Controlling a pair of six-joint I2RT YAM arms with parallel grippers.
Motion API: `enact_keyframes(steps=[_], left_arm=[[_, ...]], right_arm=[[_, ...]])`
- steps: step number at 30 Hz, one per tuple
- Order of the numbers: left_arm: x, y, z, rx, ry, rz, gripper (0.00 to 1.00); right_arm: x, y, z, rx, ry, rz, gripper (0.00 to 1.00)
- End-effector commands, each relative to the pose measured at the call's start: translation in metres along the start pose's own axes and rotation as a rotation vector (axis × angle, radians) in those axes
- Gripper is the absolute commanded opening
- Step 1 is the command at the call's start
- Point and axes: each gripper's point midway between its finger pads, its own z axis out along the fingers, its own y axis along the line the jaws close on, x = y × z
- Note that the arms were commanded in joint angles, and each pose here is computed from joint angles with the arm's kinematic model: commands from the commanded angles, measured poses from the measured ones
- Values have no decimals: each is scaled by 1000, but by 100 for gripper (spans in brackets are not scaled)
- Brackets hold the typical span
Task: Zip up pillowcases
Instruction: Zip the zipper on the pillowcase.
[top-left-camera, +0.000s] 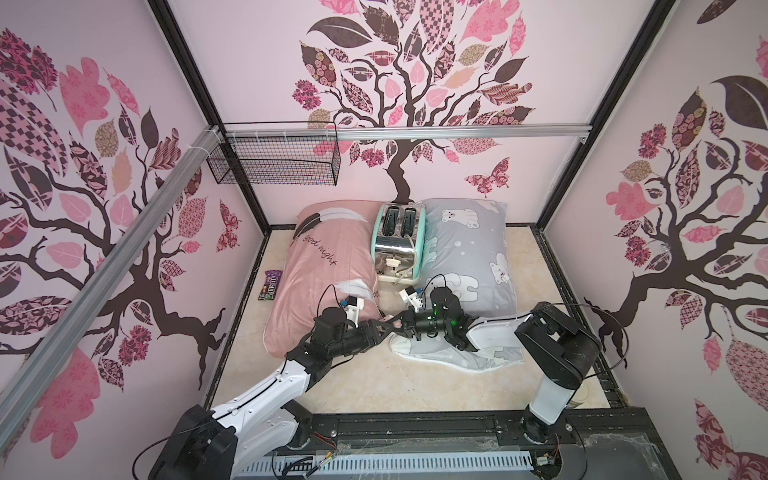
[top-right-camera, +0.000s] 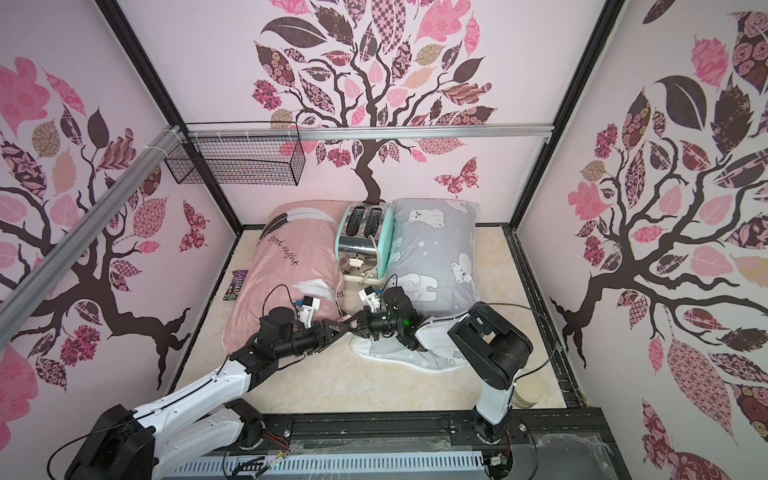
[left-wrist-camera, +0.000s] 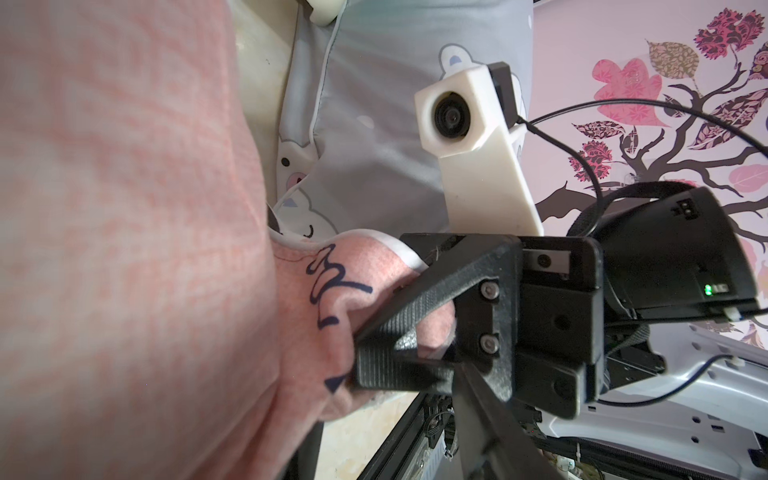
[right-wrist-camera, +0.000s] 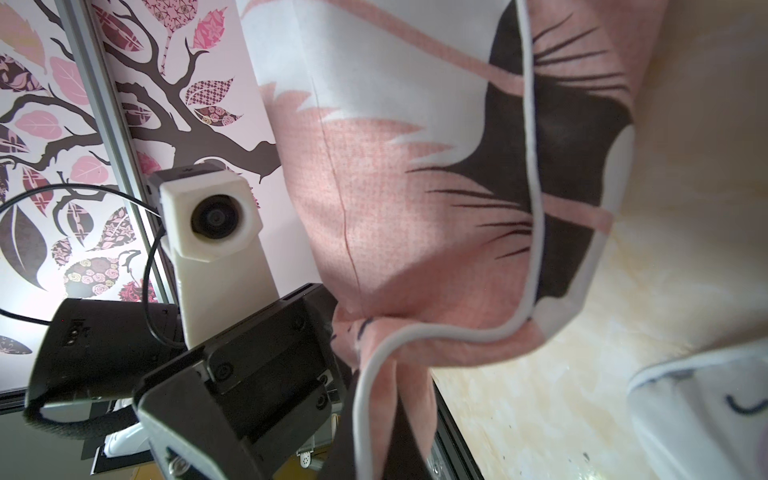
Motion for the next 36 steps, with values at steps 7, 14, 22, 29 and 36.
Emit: enact_keyframes(steps=[7, 14, 22, 29, 36], left_arm=[[0, 1, 3, 31, -5, 0, 54], [7, -1, -2, 65, 8, -20, 50], [9, 1, -5, 60, 8, -33, 38], [9, 4, -4, 50, 5, -38, 29], [10, 9, -5, 26, 2, -40, 20]], right_arm=[[1, 10, 4, -78, 24, 14, 0], [-3, 5, 6, -59, 13, 11, 0], [-4, -1, 7, -27, 7, 0, 0], [-5, -2, 7, -23, 4, -3, 0], [-4, -3, 6, -15, 3, -9, 0]])
